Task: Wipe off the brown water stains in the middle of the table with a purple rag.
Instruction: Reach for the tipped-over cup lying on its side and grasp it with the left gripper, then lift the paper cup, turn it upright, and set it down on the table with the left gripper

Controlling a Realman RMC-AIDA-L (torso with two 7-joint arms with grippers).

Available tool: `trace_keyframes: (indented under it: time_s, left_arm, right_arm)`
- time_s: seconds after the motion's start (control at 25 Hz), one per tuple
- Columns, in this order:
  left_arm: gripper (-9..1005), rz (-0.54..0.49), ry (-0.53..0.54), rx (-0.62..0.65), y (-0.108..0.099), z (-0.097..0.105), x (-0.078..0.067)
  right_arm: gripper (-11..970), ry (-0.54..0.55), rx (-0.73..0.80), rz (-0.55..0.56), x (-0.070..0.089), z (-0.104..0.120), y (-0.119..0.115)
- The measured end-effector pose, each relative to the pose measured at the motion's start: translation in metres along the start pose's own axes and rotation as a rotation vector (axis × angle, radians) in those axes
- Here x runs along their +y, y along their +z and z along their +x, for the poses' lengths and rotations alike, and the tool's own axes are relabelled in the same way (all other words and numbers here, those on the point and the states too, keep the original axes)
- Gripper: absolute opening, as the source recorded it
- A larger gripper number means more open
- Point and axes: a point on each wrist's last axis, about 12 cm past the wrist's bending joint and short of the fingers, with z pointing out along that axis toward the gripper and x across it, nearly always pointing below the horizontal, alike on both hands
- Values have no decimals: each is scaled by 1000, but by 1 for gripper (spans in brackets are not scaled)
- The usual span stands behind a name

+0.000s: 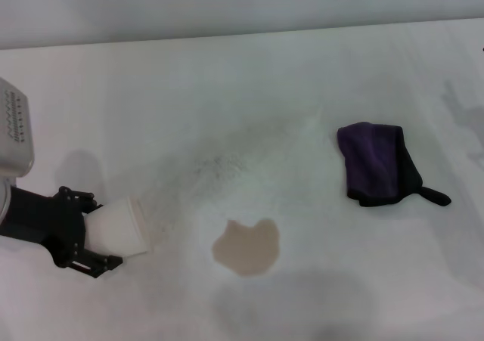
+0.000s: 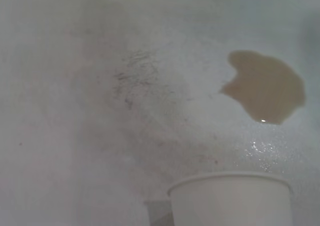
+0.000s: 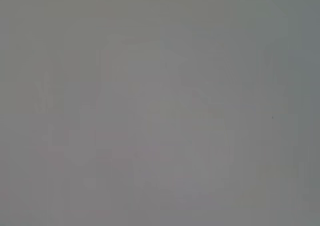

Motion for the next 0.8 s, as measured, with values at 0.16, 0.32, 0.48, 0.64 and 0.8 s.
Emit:
trace_keyframes:
  time_s: [0.16, 0.32, 0.48, 0.64, 0.8]
  left_arm:
    - [867, -1, 1, -17, 2, -2, 0]
    - [826, -8, -8, -56, 1, -5, -1]
    - [815, -31, -20, -119, -2, -7, -3]
    - [815, -71, -32, -216, -10, -8, -7]
    - [814, -130, -40, -375, -18, -7, -9]
  right_arm:
    - [871, -2, 0, 1, -1, 0, 0]
    - [871, -5, 0, 1, -2, -1, 0]
    - [871, -16, -3, 0, -4, -2, 0]
    - [871, -32, -8, -7, -6, -4, 2]
    - [871, -48, -15, -13, -8, -7, 3]
